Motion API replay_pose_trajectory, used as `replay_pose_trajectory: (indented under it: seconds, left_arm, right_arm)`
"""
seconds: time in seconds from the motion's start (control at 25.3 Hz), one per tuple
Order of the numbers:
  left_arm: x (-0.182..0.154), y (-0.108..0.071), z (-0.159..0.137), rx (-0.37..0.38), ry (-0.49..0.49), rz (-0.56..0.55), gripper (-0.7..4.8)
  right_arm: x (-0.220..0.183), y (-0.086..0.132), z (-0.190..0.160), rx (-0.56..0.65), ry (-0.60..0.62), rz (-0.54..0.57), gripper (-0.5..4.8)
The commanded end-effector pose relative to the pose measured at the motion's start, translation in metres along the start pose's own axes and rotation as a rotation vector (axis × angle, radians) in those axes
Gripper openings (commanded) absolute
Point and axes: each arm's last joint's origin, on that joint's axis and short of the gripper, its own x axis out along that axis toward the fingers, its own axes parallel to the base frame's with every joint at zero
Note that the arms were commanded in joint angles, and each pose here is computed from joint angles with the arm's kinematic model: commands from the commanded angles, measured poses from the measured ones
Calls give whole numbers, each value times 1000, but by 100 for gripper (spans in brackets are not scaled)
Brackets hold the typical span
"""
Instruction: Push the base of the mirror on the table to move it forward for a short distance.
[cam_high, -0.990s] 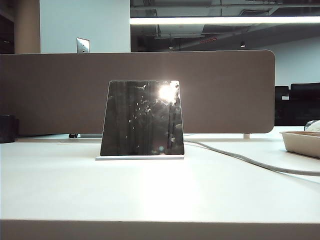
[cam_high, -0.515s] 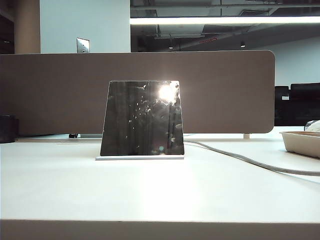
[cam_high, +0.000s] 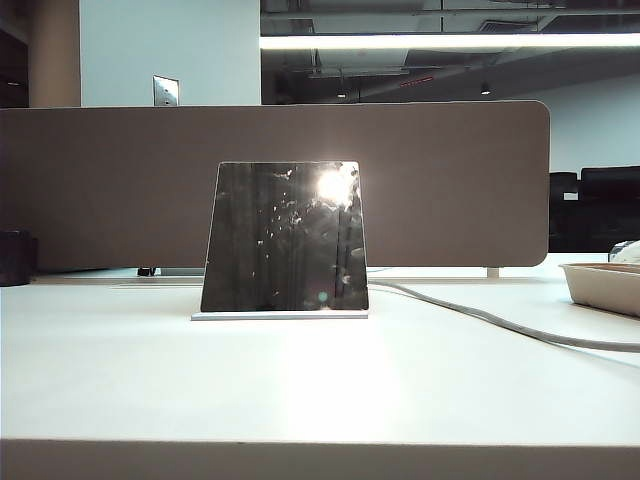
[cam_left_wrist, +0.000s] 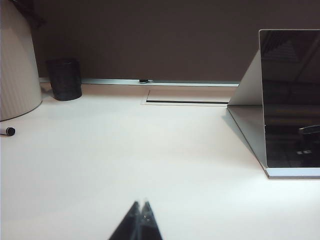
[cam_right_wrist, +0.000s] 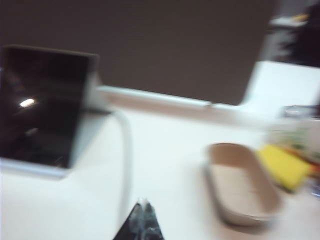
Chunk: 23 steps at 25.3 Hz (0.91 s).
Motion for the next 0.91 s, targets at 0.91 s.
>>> replay_pose_trajectory:
  seconds: [0.91]
  left_arm:
    - [0,0,1,4,-10,-4,-1]
  right_arm:
    - [14,-30,-86,25,-131,-181,0]
